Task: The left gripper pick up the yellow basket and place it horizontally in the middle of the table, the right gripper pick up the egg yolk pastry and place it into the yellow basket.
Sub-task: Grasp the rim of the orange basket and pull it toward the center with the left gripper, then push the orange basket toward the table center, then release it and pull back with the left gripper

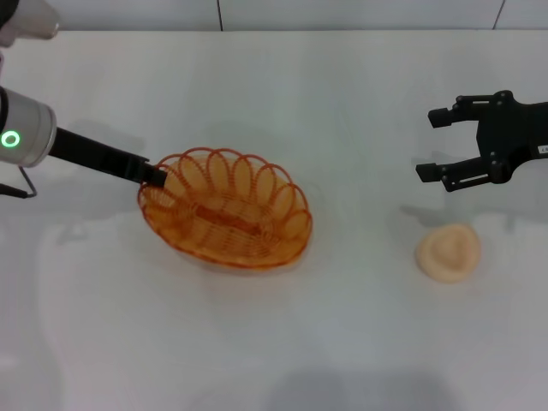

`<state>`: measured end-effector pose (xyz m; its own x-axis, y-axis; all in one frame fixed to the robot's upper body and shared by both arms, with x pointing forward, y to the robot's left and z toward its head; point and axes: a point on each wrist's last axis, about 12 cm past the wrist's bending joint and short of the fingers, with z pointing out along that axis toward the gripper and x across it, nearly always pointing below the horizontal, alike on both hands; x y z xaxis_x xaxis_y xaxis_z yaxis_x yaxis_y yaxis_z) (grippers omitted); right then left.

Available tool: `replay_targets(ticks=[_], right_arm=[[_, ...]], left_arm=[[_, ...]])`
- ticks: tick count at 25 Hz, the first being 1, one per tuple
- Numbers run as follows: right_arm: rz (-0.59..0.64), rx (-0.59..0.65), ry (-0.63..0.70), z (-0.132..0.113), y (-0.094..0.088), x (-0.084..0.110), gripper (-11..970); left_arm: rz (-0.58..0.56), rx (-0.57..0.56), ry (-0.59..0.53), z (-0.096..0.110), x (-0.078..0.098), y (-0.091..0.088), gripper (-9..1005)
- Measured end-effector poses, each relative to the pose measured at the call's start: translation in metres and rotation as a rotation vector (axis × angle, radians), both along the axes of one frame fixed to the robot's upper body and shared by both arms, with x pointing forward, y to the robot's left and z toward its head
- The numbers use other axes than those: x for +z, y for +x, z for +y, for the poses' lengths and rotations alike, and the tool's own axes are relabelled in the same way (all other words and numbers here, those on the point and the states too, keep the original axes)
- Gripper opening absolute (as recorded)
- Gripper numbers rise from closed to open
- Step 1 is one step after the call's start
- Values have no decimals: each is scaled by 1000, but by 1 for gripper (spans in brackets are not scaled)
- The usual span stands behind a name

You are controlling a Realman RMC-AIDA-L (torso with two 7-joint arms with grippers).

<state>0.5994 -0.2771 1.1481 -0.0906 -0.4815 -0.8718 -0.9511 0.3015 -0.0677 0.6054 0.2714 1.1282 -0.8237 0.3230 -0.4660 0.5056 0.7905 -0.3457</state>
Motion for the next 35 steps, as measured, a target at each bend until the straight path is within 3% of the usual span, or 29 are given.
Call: replay_targets(ticks=[4,10,19,27,35], right_arm=[[-10,-4,-4,-2,-1,1,855],[-26,-13,-9,-6,-4,1,855],[-35,-11,-11,-9,-8,0,855],[-42,-11,-21,-11,-9,0,855],[-46,-10,-27,-13,-9,1,855]], left_arm=[[-2,-6,-104,-9,9,-2,71],[52,83,-195,-22,15,1,70],[153,235,-155,-34,10,7,70],[183,212,-82,-70,-10,4,71],[185,227,-141,-79,-11,6,71]])
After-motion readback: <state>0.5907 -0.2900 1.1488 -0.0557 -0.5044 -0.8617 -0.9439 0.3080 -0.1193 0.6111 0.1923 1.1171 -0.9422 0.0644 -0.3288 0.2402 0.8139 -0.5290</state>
